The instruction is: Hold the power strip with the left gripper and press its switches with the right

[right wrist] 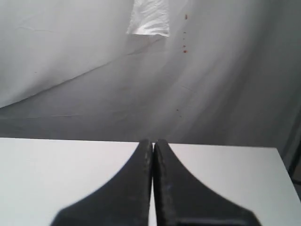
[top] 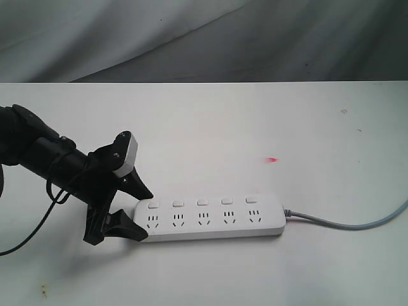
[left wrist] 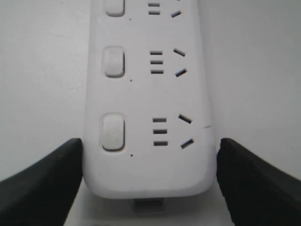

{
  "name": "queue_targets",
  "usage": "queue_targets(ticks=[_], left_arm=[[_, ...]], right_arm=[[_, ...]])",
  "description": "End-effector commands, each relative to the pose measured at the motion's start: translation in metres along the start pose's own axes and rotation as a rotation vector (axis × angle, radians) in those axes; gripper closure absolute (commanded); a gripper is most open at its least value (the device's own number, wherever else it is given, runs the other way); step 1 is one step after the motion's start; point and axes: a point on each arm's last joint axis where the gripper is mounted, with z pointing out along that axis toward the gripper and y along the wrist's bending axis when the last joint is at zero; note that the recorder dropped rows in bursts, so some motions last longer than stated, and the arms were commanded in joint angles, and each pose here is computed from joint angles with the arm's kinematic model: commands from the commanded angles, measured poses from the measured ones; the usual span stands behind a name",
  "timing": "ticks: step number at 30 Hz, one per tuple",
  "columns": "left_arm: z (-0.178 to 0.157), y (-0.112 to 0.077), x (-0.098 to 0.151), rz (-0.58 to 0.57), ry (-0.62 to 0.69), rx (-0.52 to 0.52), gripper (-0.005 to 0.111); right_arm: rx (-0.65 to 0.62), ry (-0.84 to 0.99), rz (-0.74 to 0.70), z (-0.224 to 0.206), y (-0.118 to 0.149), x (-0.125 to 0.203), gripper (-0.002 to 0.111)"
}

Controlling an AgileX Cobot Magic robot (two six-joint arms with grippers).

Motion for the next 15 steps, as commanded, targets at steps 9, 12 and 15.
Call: queue_targets(ticks=[9, 12, 15], left_arm=[[0.001, 0.002, -0.003, 0.002, -0.010, -0.006, 0.062], [0.001, 0.002, -0.003, 0.002, -0.010, -0.006, 0.062], [0.001, 0.002, -0.003, 0.002, -0.010, -0.006, 0.062]], right_arm=[[-0.471, 0.329, -0.214, 0.109, 0.013, 0.012, 0.108], [-0.629, 0.372, -0.397, 0.136, 0.030, 0.038, 0.108], [-0.739, 0.412, -0.472, 0.157, 0.059, 0.061, 0.108]])
